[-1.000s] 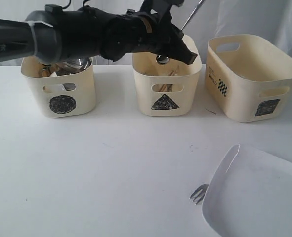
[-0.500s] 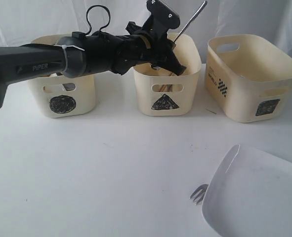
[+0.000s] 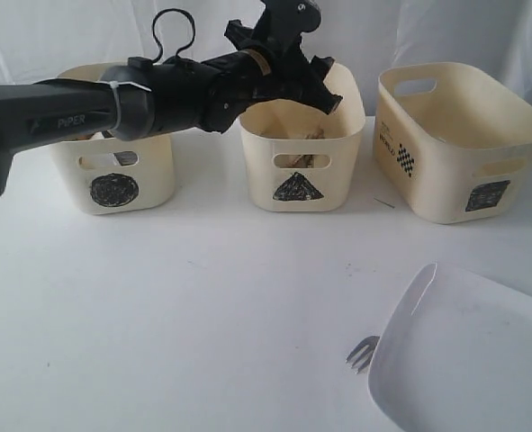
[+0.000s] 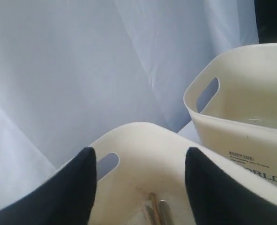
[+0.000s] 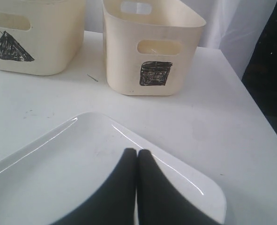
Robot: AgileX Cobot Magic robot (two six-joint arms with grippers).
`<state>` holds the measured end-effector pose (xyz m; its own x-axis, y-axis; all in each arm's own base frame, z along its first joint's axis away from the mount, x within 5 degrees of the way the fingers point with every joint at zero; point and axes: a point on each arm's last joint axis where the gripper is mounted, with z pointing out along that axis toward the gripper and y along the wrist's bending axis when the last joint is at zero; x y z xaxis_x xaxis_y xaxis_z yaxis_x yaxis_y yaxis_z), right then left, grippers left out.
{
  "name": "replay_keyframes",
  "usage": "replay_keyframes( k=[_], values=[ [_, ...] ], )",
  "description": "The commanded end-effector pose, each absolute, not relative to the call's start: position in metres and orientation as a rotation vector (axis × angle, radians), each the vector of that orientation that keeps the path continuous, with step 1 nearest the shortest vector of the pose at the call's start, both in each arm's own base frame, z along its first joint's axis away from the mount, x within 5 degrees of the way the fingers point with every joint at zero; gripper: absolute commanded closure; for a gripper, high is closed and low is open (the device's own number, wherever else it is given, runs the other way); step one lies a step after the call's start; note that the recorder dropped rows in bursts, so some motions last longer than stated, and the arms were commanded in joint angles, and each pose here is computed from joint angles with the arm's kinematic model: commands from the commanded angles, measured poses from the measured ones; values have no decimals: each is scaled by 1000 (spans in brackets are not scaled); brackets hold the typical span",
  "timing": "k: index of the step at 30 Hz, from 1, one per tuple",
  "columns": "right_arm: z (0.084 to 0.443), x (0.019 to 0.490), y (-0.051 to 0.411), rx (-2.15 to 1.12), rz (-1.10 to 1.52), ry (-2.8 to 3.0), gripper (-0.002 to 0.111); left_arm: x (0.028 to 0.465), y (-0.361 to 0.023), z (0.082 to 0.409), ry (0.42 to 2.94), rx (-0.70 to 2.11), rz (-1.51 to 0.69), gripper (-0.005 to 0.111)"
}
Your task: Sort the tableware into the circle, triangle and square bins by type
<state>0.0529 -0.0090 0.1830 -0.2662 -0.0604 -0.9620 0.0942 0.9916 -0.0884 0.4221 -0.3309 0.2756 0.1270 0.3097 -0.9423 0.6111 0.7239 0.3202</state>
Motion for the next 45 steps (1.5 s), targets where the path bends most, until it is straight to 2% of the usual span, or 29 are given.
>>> replay_keyframes(
  k=[1,3,6,8,10,20,28,36,45],
  values=[
    [182,53,-9,29,-145,1828,108,417,-329,289,1493,796,-270,53],
    [182,53,-9,29,-145,1828,108,410,-324,297,1580,840,-259,62],
    [182,53,-9,29,-145,1828,108,398,-315,306,1723,895,-250,83],
    [182,53,-9,29,-145,1828,108,391,-309,314,1747,912,-243,98],
    [182,53,-9,29,-145,1828,108,384,-304,321,1743,910,-243,107],
    [182,53,-9,29,-145,1828,108,348,-275,314,1922,1002,-210,107],
    [182,53,-9,29,-145,1828,108,306,-242,331,1904,993,-214,107],
    [182,53,-9,29,-145,1828,108,239,-190,351,1856,944,-250,107],
    [182,53,-9,29,-145,1828,108,153,-124,343,1802,861,-325,107]
  ],
)
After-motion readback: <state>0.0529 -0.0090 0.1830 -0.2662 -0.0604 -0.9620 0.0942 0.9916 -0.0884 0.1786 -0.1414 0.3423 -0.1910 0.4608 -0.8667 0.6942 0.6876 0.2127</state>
